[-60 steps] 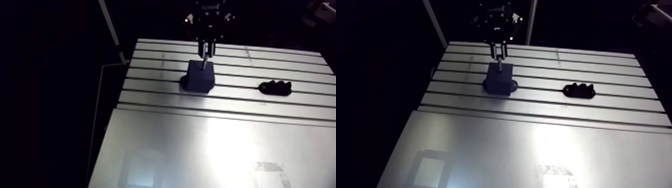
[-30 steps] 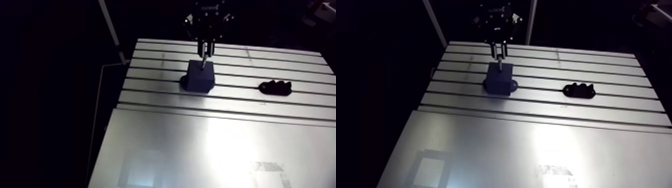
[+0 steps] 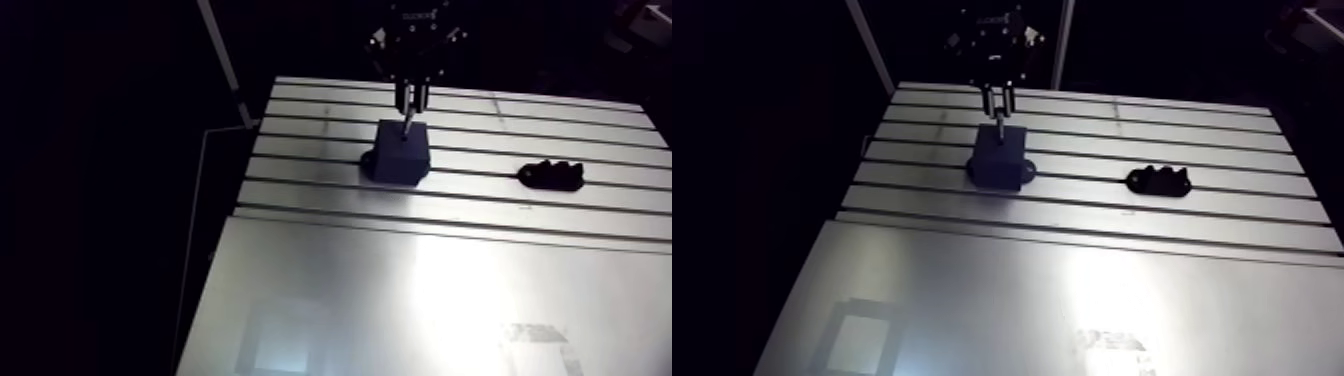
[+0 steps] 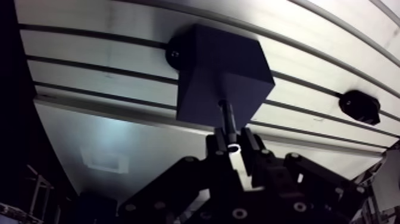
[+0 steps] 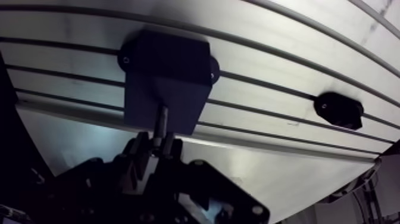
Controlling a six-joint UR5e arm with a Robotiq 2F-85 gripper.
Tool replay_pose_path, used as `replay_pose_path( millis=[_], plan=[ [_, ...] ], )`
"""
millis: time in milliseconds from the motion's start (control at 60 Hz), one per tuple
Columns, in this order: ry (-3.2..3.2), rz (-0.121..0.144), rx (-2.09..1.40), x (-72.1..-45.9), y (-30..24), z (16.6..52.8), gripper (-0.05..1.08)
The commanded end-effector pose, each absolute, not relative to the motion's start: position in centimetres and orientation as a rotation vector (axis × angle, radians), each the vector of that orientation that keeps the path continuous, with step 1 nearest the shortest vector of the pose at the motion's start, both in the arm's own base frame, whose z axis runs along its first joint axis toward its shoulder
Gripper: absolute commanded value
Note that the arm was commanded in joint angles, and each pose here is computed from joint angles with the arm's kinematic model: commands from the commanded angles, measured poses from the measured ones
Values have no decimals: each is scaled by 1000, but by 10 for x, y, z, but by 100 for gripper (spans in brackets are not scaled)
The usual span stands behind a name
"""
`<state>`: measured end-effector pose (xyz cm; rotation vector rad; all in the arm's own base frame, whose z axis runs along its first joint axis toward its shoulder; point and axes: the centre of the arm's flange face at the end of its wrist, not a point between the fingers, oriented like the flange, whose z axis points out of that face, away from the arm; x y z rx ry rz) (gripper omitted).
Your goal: Pick up the M10 bolt and insert it into the hole until fully seated.
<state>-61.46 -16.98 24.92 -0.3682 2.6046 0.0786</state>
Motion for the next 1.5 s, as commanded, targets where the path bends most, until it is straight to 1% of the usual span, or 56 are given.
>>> replay_pose_path(
  millis=[17, 1500],
  plan=[
    [2601, 77, -367, -614, -169, 248, 108],
    [2584, 77, -368, -609, -169, 241, 108]
  ],
)
